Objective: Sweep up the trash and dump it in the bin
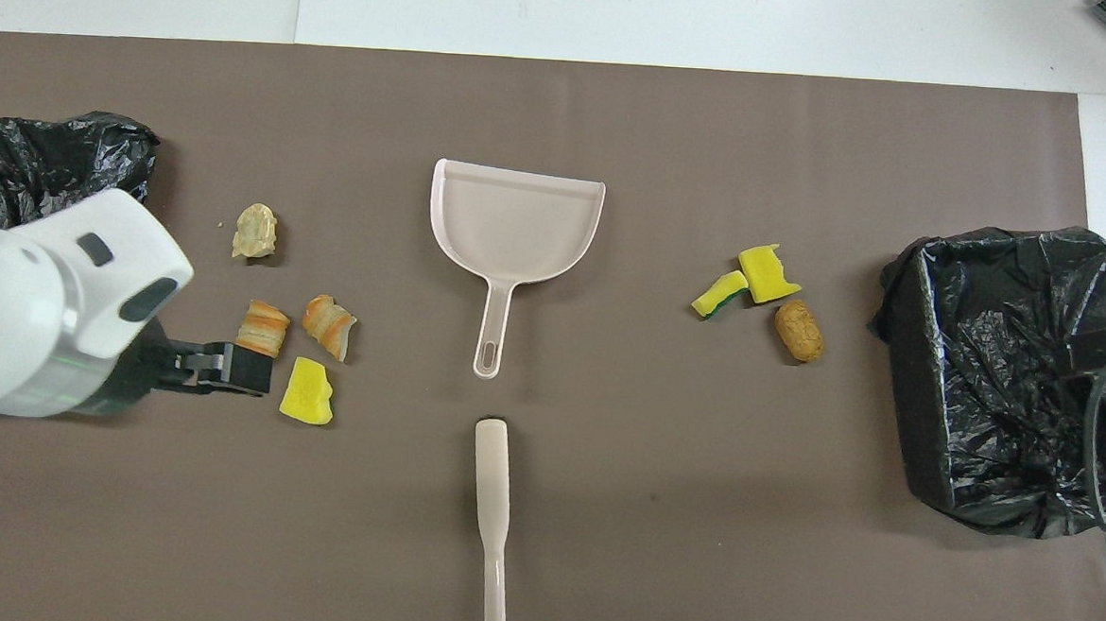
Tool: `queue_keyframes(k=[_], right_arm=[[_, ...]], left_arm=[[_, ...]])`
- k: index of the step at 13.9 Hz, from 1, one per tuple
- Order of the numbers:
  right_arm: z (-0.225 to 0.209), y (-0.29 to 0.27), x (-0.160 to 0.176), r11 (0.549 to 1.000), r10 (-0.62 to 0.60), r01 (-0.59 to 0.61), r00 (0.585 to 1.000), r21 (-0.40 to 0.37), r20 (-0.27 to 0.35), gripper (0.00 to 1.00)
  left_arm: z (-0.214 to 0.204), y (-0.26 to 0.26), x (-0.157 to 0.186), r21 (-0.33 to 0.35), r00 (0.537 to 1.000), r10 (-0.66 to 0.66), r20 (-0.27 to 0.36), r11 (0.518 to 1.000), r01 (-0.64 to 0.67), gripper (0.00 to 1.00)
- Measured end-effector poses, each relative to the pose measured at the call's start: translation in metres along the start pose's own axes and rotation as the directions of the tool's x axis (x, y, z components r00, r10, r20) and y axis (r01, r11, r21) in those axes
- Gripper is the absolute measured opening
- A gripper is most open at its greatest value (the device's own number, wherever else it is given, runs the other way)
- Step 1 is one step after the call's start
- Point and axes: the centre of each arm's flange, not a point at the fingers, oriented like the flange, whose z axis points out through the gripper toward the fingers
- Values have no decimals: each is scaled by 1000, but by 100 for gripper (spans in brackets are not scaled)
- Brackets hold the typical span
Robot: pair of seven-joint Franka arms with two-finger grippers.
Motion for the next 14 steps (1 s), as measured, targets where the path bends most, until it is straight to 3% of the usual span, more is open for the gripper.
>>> queue_keyframes(k=[6,8,14], right_arm=[[0,0,0,1000,-9,9,1000,-1,-1,100],[-2,-1,2,996,-88,88,996,-4,-19,100],[26,-45,19,985,-175,175,982,-11,-71,100]], left_arm=[[81,124,-65,19,1000,0,8,1000,0,100],[111,157,-90,23,1000,23,6,999,-24,100],[244,207,-165,55,999,54,7,997,-54,100]])
